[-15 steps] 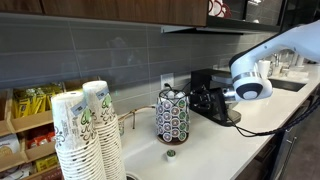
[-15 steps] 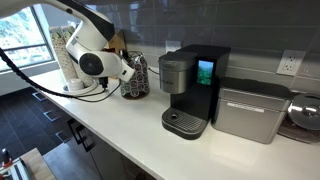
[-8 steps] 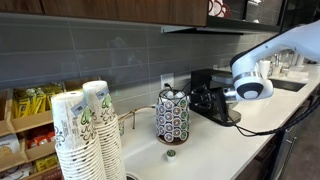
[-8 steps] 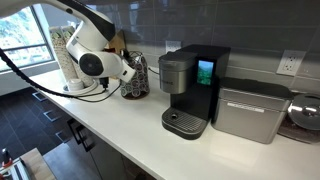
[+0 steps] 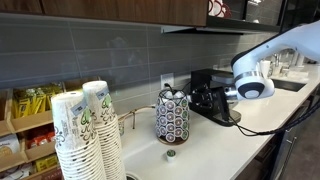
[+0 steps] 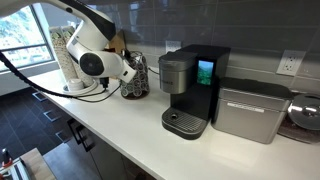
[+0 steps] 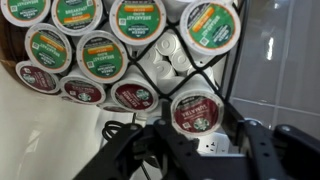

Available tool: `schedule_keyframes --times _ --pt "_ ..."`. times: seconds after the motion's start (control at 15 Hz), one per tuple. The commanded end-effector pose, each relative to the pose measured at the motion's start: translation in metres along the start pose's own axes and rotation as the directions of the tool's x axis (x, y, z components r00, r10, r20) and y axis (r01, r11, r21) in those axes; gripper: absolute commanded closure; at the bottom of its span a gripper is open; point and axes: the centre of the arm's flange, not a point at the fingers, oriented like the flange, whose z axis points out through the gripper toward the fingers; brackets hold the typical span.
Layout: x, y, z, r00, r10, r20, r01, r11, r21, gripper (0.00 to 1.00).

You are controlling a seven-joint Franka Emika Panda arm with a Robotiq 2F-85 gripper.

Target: Remove the white object from the rack

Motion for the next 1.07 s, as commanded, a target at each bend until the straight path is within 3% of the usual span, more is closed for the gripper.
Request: schedule_keyframes --times 0.0,0.6,1.0 --pt "0.002 0.001 -0.009 0.999 0.016 0.03 -0.016 1.0 -0.016 0.71" --pt "0.015 -0.009 -0.031 0.998 0.016 0.065 -0.01 0.996 -0.091 0.73" --pt "0.021 -0.012 -0.047 0.994 -0.017 0.111 0.04 0.977 -0.212 0.73"
